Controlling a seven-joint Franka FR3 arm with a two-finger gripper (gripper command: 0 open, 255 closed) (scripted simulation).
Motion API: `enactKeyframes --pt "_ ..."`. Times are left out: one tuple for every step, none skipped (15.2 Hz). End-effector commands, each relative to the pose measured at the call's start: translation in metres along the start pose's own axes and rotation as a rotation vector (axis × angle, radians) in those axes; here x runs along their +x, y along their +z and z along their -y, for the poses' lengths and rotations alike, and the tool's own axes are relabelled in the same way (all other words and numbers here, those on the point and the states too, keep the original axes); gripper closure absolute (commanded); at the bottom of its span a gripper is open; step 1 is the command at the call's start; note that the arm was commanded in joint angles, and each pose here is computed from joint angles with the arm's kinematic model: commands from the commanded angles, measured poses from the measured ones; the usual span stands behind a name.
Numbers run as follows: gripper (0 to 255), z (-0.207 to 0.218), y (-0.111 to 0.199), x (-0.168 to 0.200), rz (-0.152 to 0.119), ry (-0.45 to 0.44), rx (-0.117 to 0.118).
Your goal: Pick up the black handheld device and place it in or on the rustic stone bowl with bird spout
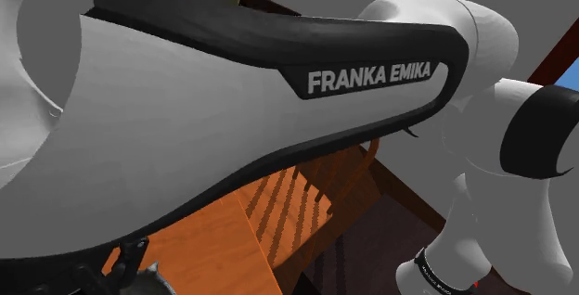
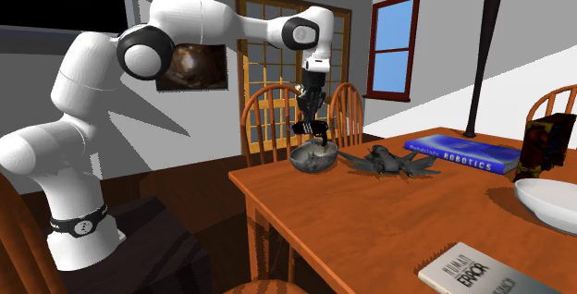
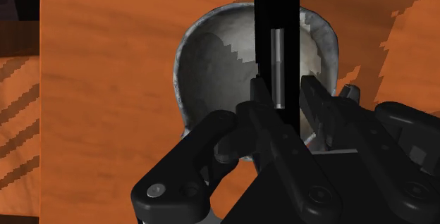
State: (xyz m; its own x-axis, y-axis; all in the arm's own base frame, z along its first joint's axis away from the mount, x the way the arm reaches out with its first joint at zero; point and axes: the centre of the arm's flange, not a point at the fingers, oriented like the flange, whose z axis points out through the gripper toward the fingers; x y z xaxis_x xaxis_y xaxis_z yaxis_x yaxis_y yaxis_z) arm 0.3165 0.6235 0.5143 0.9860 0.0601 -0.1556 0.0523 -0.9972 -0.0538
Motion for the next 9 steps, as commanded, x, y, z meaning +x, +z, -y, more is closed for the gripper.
enactKeyframes --pt "255 -0.0005 0.0116 0.0019 0.0 0.0 0.001" --pt "255 -0.0009 0.0184 0.0029 0.0 0.0 0.001" --pt "255 -0.0009 0.0184 0.0029 0.0 0.0 0.001" --pt "255 -0.0009 0.0184 0.0029 0.0 0.0 0.001" --pt "255 -0.0009 0.0184 0.0029 0.0 0.0 0.001" --pt "255 -0.0009 0.0184 0.0029 0.0 0.0 0.001" --pt "255 -0.0009 0.0184 0.0029 0.0 0.0 0.001" --pt "255 -0.0009 0.0184 0.0029 0.0 0.0 0.001" --pt "255 -0.0009 0.0184 0.0029 0.0 0.0 0.001"
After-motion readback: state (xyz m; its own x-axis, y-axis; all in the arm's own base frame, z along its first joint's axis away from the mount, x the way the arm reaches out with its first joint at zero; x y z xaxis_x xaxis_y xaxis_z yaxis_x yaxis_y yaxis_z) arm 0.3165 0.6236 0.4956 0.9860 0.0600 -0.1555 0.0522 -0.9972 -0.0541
